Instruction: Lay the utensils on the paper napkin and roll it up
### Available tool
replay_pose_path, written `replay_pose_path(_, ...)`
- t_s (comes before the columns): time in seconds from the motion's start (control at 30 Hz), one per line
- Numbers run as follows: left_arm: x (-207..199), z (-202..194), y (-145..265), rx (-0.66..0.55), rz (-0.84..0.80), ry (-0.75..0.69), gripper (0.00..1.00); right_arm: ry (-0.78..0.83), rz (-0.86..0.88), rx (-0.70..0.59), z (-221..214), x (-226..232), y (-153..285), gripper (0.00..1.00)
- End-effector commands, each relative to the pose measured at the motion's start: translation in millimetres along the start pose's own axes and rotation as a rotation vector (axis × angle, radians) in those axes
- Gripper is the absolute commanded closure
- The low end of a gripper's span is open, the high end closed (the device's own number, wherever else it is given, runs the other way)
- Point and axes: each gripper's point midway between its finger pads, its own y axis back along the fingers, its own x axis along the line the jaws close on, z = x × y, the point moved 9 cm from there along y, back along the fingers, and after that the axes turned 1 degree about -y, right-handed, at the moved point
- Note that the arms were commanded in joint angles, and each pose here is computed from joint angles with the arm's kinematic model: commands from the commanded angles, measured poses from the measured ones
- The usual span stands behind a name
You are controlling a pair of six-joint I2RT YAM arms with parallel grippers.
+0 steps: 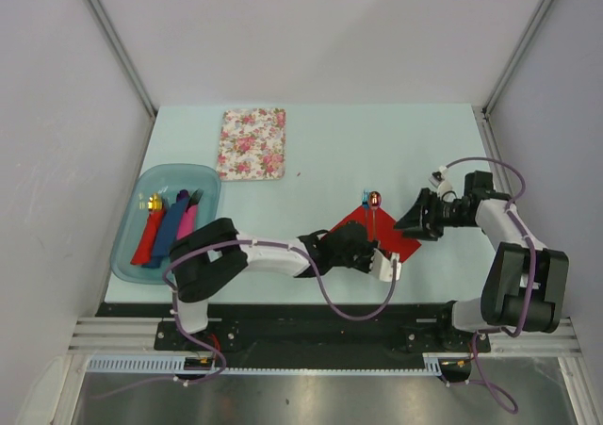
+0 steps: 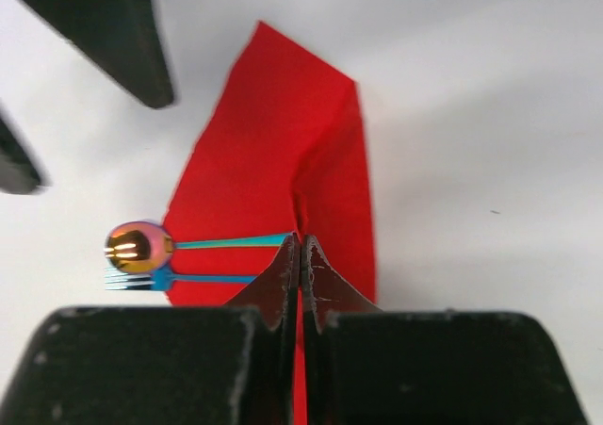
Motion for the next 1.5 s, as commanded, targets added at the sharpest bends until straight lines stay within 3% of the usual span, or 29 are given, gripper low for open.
replay_pose_path(0.0,24.0,7.6,-5.0,-0.025,0.051,0.017,0.99,0.029,-0.022,-0.024,-0.4,3.8,-2.0,0.42)
replay_pose_path(0.3,31.2,-5.4,-17.4,0.028,0.057,0.036,0.96,-0.014,-0.096,0.025,-6.1,-7.4,-14.8,0.65)
replay_pose_path(0.47,31.0,-10.9,-21.1,0.044,0.062,0.037,0.89,-0.038,-0.118,0.052,-7.6,-12.9,-20.2,0.72)
replay_pose_path(0.9,42.3,-18.3,-25.5,0.07,0.071,0.099,0.66,-0.063,-0.157,0.131,-10.4,-23.5,-38.5,0.75)
replay_pose_path(1.47,50.3,-21.3,-25.5,0.1,0.044,0.2,0.6,-0.15,-0.141,0.328,1.0,-43.1,-70.6,0.87)
